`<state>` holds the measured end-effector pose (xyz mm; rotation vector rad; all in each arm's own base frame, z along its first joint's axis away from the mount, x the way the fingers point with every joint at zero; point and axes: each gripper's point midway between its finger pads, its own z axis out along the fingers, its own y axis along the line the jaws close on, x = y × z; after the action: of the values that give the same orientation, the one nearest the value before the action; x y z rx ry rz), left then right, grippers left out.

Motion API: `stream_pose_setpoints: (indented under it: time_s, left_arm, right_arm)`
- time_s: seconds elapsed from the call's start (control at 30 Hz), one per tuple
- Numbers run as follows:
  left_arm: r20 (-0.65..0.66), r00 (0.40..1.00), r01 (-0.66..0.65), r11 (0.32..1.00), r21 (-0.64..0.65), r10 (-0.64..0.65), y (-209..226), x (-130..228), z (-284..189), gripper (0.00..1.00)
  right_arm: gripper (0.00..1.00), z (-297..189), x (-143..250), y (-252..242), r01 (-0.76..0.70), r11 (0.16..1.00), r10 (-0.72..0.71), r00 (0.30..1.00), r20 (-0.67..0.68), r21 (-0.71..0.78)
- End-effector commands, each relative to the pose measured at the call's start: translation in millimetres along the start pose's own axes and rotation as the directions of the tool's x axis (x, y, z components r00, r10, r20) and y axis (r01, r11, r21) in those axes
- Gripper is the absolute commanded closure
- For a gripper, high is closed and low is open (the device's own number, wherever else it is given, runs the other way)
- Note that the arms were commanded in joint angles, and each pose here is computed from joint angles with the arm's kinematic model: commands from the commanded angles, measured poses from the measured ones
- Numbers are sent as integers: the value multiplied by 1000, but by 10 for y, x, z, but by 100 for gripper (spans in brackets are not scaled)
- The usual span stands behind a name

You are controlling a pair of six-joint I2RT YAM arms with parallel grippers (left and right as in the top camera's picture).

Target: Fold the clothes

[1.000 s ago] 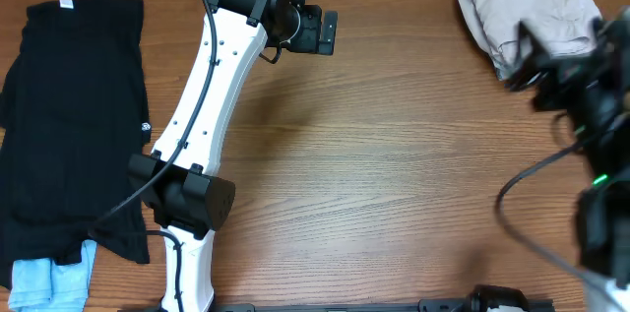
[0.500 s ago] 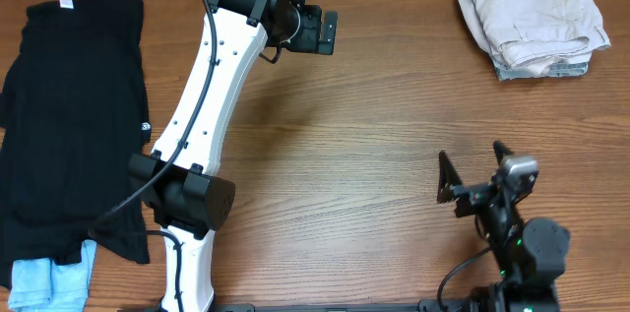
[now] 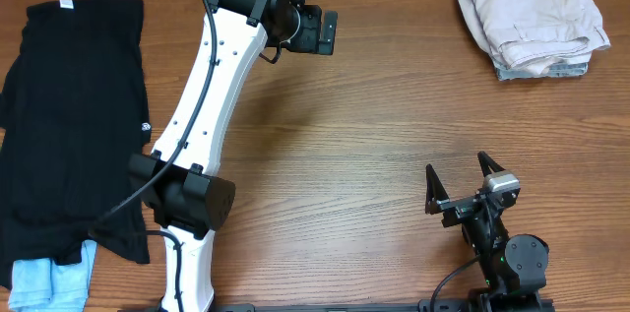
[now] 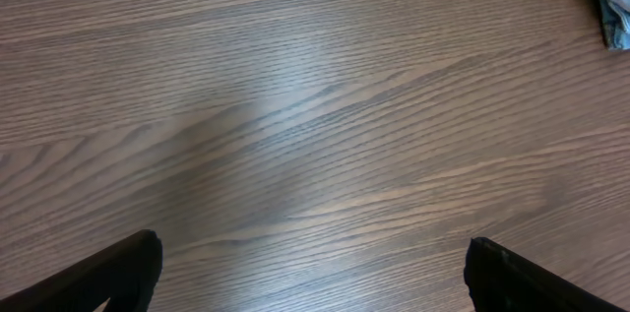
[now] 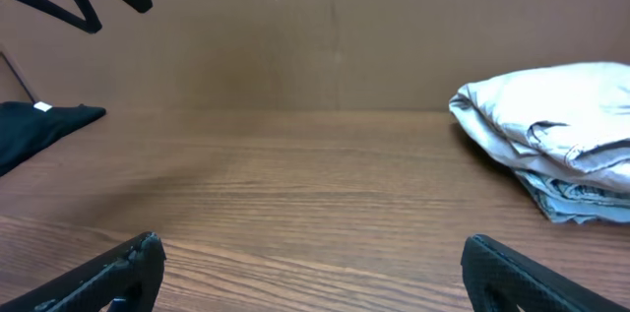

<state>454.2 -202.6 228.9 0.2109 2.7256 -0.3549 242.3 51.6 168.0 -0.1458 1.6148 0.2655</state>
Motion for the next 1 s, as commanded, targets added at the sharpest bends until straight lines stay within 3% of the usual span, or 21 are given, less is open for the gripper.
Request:
stream_pose_setpoints:
  time_s: [0.0,0.97]
  left_arm:
    - [25,999,-33,999,1,33,-28,-37,-88,0]
    - [51,998,-44,999,10,43,-88,-45,-221,0]
  right_arm:
    - [0,-14,-31,-8,-4,1000,4,1000,26,8]
    - [0,-20,-53,-7,-2,1000,2,999,36,8]
